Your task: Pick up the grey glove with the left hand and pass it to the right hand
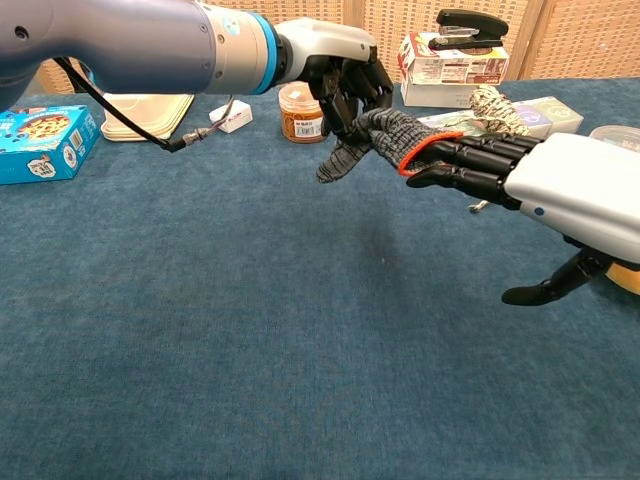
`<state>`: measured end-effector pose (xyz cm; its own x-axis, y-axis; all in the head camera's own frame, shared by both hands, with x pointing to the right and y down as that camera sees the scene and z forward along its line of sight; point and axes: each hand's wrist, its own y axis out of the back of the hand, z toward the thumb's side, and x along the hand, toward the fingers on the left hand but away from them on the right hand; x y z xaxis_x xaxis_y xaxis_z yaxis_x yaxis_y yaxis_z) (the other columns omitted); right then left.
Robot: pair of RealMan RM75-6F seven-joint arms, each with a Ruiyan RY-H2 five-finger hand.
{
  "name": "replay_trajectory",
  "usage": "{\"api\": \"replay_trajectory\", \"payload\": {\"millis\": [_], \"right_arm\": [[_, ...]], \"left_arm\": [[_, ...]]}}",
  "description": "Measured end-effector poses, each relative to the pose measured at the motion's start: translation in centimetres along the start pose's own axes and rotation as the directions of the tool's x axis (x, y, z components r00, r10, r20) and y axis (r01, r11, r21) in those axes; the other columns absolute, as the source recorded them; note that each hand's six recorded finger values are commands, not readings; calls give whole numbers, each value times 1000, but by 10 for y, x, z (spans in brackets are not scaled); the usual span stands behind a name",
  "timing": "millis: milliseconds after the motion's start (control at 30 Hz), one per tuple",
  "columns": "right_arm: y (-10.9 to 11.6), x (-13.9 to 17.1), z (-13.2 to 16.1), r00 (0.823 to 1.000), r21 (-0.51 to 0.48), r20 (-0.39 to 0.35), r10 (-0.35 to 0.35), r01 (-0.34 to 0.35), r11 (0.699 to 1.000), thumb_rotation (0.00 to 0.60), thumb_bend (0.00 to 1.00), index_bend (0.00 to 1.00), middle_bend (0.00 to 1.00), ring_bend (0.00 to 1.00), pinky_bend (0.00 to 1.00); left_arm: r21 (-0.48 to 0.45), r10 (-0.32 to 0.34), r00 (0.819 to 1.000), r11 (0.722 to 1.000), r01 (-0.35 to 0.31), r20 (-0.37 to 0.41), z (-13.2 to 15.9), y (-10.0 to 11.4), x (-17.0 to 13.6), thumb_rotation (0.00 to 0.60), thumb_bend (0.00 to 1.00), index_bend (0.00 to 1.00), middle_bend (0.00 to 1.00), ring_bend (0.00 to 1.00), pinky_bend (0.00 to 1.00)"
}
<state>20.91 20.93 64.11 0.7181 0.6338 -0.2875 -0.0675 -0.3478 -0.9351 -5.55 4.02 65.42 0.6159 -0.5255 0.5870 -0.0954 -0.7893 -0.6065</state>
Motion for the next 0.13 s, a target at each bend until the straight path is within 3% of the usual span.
{"api": "replay_trajectory", "payload": {"millis": [133], "right_arm": [[-1,0,1,1000,3,0,3,-3,1000,600,51,91,0,0,102]], "left_arm": [[9,5,1000,1000,-5,-3,-1,1,-2,600,414,624,575,506,554]]}}
